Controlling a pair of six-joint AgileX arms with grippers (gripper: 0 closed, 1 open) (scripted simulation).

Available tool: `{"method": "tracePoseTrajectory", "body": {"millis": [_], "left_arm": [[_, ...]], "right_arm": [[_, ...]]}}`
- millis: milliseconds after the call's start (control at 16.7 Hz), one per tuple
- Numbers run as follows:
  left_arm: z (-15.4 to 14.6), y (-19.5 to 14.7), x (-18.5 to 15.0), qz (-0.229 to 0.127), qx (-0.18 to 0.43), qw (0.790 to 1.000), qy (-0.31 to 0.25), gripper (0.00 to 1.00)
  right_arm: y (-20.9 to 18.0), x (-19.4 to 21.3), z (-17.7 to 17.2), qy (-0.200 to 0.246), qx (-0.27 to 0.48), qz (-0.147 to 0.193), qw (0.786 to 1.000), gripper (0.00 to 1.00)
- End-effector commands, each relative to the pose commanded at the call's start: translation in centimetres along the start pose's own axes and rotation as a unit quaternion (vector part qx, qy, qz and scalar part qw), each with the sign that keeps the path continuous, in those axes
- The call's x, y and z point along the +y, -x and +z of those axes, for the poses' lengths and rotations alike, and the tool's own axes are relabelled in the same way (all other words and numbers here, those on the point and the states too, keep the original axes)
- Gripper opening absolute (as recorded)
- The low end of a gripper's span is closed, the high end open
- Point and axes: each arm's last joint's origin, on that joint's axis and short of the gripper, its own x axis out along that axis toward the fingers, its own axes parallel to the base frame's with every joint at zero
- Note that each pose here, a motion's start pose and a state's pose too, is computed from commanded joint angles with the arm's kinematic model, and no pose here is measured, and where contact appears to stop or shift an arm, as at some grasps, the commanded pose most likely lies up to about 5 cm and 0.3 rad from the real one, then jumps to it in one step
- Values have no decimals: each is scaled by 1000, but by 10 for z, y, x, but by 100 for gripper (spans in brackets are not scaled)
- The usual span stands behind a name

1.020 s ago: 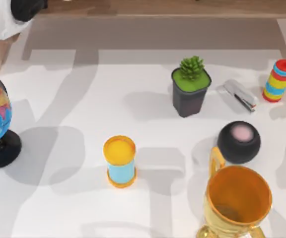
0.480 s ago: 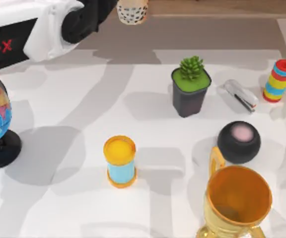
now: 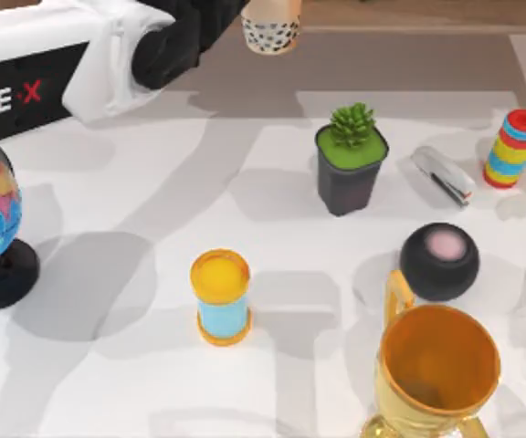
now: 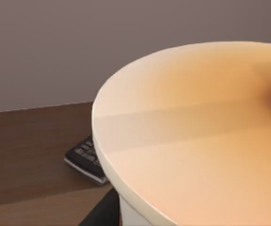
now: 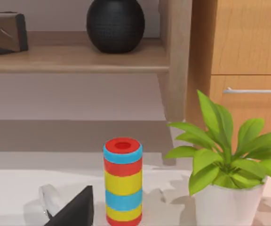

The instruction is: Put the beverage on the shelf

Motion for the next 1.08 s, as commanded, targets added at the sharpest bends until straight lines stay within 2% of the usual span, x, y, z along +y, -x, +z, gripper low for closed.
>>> {"method": "tracePoseTrajectory", "body": {"millis": [300,600,720,1020,1080], "left_arm": [[-5,-13,33,49,4,999,-15,0],[2,-30,99,135,-25,990,-12,0],[-1,-38,117,159,-32,987,-7,0],[-2,-39,120,163,-34,986,-6,0],[-2,-39,120,163,-34,986,-6,8]], "right_arm": [[0,0,0,0,0,0,1000,100],[0,0,0,0,0,0,1000,100],[0,0,0,0,0,0,1000,100],[0,0,0,0,0,0,1000,100],[0,0,0,0,0,0,1000,100]]}}
